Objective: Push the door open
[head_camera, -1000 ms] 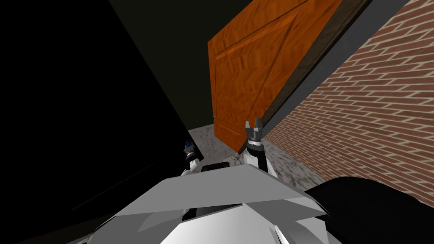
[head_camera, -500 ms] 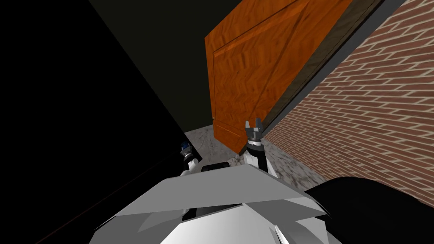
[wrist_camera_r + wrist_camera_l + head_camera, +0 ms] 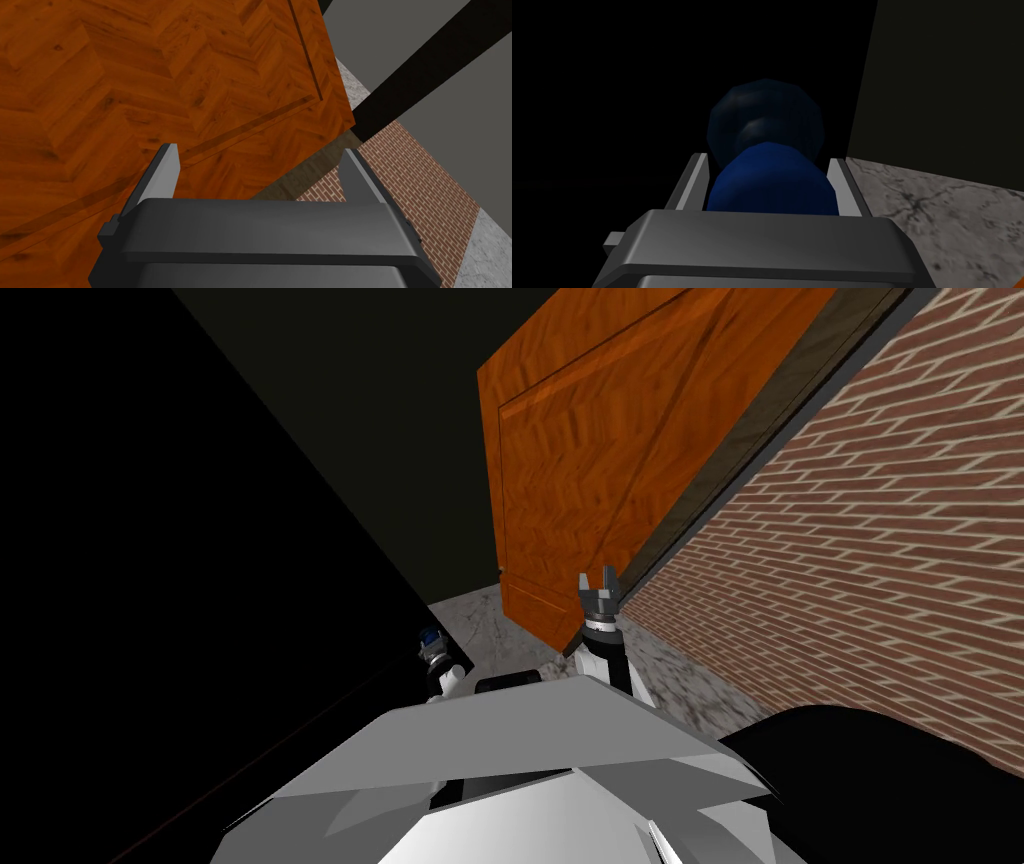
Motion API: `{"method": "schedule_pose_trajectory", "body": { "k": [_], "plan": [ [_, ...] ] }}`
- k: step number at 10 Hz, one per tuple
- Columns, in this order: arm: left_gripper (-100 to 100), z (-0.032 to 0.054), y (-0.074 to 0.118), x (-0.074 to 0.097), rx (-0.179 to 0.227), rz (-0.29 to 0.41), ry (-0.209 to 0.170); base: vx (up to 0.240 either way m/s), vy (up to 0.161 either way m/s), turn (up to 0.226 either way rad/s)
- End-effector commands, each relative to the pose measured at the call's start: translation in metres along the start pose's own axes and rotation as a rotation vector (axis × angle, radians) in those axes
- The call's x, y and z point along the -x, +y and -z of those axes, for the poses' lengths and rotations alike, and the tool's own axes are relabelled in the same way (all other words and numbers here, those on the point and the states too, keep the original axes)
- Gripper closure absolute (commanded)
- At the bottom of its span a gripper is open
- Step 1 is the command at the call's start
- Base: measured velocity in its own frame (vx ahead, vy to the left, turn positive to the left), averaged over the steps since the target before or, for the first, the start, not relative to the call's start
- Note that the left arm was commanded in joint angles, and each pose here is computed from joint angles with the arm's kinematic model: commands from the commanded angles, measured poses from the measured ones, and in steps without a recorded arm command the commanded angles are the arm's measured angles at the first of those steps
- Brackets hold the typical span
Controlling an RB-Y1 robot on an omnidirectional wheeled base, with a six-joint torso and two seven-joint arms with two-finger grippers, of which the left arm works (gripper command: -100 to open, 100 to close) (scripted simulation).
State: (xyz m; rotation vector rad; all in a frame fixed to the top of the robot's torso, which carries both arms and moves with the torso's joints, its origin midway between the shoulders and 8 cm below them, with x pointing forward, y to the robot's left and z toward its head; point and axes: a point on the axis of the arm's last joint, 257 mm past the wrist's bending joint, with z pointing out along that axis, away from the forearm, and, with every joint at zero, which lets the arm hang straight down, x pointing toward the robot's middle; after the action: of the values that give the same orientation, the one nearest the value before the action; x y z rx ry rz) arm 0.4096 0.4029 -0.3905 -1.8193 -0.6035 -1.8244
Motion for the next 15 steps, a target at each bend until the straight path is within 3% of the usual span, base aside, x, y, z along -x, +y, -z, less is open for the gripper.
{"method": "schedule_pose_trajectory", "body": {
  "k": [1,2,4,6,8,15],
  "plan": [
    [100,-0.0051,-0.029,-0.005,-0.063,-0.004,0.017,0.119,0.02,-0.094],
    [100,-0.0048,-0.036,-0.004,-0.083,-0.002,0.016,0.111,0.035,-0.054],
    [100,-0.0048,-0.036,-0.004,-0.083,-0.002,0.016,0.055,0.024,-0.009],
    [100,-0.0027,-0.058,-0.004,-0.141,0.002,0.012,0.093,0.031,-0.09],
    [100,-0.0027,-0.058,-0.004,-0.141,0.002,0.012,0.054,0.018,-0.007],
    [100,0.0149,-0.121,0.002,-0.324,0.022,-0.01,0.136,0.043,-0.068]
  ]
}}
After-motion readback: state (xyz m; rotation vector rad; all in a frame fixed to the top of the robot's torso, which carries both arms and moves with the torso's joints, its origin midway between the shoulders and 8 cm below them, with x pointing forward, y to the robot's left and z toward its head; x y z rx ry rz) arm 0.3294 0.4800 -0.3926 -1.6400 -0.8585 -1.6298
